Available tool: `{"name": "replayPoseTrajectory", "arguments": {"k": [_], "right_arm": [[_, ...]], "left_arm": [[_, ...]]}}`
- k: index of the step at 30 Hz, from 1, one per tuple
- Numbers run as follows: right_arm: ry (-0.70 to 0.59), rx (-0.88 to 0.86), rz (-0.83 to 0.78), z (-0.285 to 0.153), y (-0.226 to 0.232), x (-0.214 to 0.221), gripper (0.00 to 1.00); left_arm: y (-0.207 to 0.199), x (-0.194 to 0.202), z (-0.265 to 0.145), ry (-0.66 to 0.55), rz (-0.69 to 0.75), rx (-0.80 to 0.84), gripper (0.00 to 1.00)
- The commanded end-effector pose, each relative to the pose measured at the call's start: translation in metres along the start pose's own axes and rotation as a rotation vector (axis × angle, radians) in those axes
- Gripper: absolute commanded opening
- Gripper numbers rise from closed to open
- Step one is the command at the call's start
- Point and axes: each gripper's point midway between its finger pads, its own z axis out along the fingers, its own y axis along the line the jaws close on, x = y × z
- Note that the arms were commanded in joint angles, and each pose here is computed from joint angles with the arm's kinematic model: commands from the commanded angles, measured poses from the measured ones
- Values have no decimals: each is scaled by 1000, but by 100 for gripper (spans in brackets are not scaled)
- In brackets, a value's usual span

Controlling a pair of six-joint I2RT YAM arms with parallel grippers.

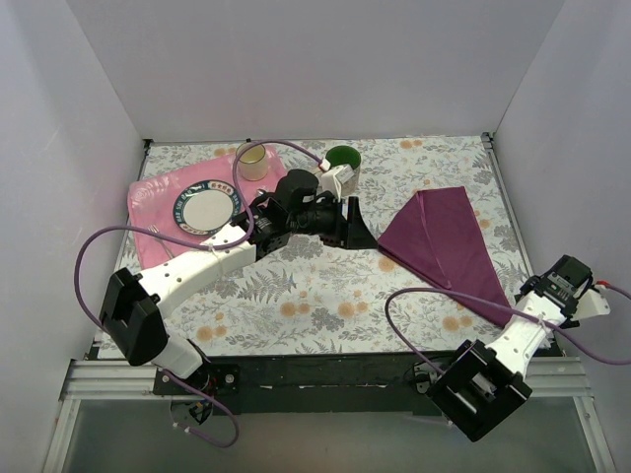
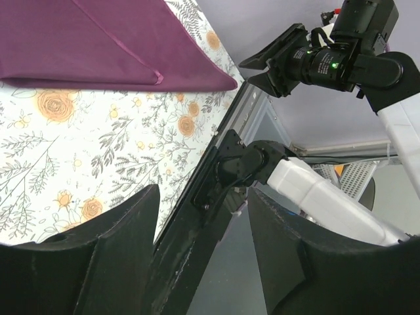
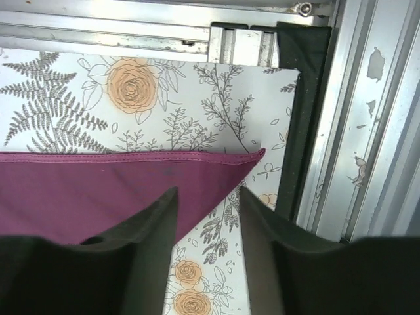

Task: Fold the napkin, place the utensils inside, and roll it up
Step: Fold the napkin

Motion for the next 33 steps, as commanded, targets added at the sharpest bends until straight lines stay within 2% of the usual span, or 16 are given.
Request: {"name": "replayPoseTrajectory", "arguments": {"k": [1,5,6,12,21,27,33], "right_arm": [[-7,28,38,4,-9,-4,54],[2,19,63,7,-7,-1,68],[5,21,70,9,-7,0,69],[48,52,111,23,-17,25,57],[54,96,126,37,-26,34,59],[13,97,121,43,-27,24,64],[-32,121,138,44,-33,15,60]], "left_arm": [[-15,-1,-18,-16,37,24,56],[-17,-4,-18,-21,46,22,56],[-15,-4,-17,-17,44,19,56],[-14,-6,-14,-15,43,13,56],[-10,-6,-12,-16,44,-2,68],[-13,-14,-14,-34,62,-12,69],[-9,-11,-11,-25,58,-18,70]]}}
